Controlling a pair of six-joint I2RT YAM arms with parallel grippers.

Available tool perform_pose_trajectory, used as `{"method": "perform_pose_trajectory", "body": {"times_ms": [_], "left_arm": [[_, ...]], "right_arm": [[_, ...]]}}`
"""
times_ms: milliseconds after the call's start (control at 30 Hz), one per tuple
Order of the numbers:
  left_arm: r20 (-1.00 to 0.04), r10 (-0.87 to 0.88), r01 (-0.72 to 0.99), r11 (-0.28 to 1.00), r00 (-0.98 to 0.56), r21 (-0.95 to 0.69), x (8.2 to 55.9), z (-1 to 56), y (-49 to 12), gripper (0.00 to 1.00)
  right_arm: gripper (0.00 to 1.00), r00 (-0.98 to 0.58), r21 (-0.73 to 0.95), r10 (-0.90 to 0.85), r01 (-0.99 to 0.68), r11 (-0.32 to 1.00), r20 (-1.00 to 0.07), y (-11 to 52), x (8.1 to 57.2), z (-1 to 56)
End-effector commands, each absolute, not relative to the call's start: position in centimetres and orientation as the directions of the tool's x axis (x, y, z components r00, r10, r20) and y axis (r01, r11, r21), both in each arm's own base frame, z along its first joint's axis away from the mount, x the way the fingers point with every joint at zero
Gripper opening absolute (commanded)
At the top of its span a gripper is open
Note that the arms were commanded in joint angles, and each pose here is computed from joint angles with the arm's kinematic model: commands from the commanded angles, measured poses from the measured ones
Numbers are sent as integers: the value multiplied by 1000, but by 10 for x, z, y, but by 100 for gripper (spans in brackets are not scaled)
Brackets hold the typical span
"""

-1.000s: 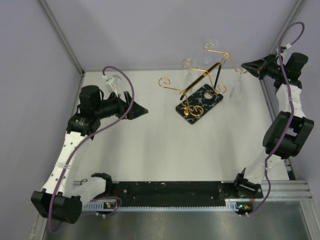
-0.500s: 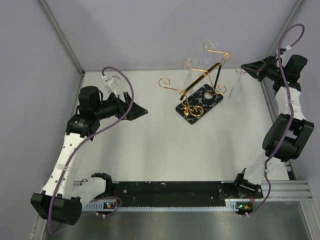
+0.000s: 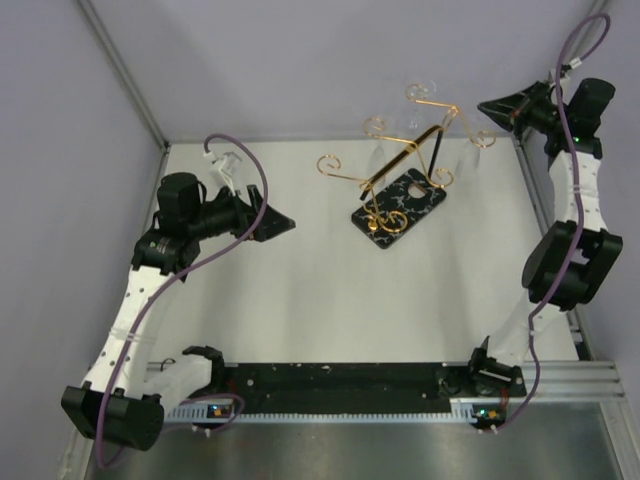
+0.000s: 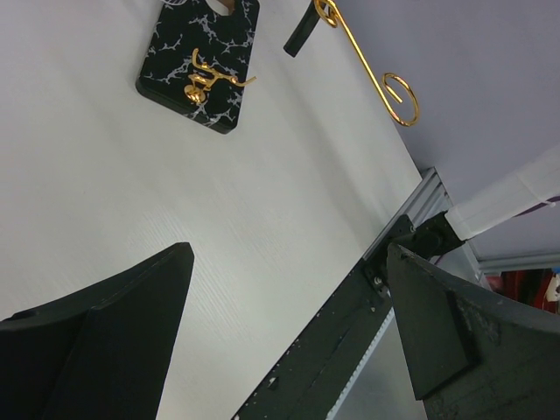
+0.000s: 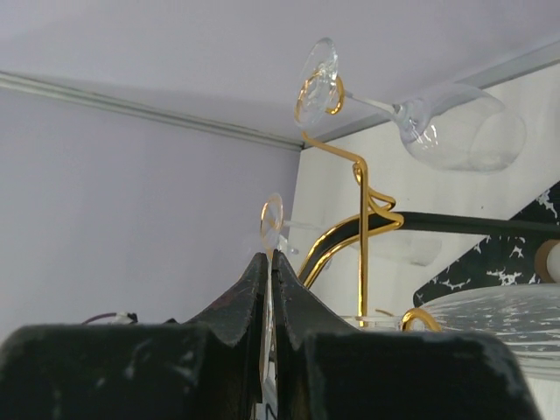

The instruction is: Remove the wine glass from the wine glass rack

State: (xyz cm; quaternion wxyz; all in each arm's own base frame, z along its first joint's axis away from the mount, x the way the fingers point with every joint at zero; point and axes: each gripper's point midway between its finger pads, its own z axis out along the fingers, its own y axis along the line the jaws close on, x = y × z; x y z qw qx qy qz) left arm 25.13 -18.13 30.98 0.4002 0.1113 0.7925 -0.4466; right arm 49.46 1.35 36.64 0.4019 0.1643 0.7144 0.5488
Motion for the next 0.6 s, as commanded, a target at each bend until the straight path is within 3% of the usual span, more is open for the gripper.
{"method": "perform_pose_trajectory", "body": {"times_ms": [0, 567], "left_arm": [[-763, -173, 562, 580, -622, -589, 253, 316, -181, 97], [-752, -170, 544, 592, -637, -595, 259, 309, -181, 97]], "right_arm": [[0, -607, 911, 684, -195, 364, -403, 9, 511, 366], [0, -462, 915, 797, -96, 391, -389, -39, 536, 362]]}}
